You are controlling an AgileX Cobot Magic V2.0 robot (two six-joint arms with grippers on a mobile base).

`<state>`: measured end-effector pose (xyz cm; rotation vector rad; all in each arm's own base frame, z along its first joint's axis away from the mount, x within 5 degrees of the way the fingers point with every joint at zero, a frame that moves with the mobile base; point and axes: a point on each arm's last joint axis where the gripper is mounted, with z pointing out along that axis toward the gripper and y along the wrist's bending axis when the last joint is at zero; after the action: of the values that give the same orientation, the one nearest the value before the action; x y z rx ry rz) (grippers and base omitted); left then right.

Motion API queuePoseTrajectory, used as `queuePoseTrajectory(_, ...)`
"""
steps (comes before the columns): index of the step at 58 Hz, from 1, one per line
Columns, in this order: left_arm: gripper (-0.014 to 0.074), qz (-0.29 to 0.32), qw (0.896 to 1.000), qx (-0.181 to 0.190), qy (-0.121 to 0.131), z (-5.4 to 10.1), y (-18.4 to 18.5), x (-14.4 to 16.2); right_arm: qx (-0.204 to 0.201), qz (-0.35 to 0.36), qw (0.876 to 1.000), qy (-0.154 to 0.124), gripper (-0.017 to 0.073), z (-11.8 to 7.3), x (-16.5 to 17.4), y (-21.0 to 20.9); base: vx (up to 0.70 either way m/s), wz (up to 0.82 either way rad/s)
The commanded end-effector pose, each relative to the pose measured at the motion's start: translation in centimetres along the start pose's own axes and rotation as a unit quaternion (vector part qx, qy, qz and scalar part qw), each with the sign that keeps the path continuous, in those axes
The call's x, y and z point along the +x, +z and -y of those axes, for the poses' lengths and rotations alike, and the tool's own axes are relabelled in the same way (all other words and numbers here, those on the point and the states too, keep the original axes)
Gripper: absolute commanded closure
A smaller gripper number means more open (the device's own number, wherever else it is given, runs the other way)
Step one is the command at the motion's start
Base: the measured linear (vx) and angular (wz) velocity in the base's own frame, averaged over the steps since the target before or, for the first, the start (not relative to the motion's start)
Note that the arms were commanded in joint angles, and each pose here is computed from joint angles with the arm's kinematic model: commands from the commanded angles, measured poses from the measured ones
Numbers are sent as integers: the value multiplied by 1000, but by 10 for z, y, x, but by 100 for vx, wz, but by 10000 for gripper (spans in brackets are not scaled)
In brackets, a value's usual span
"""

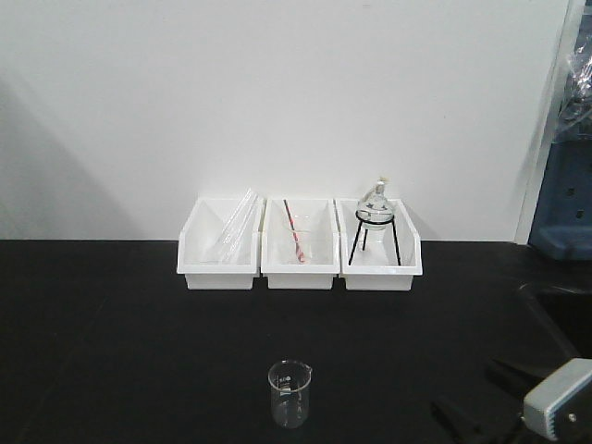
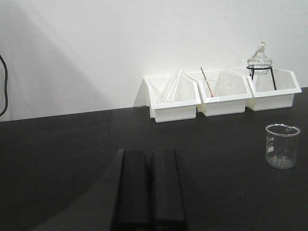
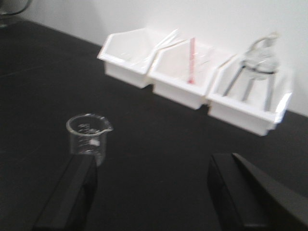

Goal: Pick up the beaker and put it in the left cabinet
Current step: 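Move the right gripper down around the clear glass beaker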

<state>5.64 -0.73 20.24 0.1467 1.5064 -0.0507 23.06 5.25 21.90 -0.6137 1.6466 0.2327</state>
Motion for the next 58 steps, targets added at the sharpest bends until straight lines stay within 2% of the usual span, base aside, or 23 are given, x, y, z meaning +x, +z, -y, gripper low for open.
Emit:
queuePoseTrajectory(1,592,43,999,-4,-5,0,-1,-3,-26,69,997,11,15,6,-11,20,0,0)
queuePoseTrajectory(9,592,43,999,-4,-5,0,-1,-3,-67,67,995,19,3,0,-4,52,0,0)
queuePoseTrajectory(10,592,43,999,-4,-5,0,-1,-3,-75,66,995,18,1,-4,-5,57,0,0)
queuePoseTrajectory(11,592,43,999,-4,-5,0,-1,-3,-106,49,993,11,-2,-21,-3,86,0,0)
queuePoseTrajectory(23,592,43,999,-4,-5,0,-1,-3,-113,2,993,40,-2,-43,10,124,0,0)
queuePoseTrajectory(35,592,43,999,-4,-5,0,-1,-3,-141,-18,989,30,-2,-66,13,148,0,0)
queuePoseTrajectory(49,592,43,999,-4,-5,0,-1,-3,-118,-57,990,48,-18,-75,17,176,0,0)
queuePoseTrajectory(58,592,43,999,-4,-5,0,-1,-3,-103,-59,991,64,-38,-72,19,187,0,0)
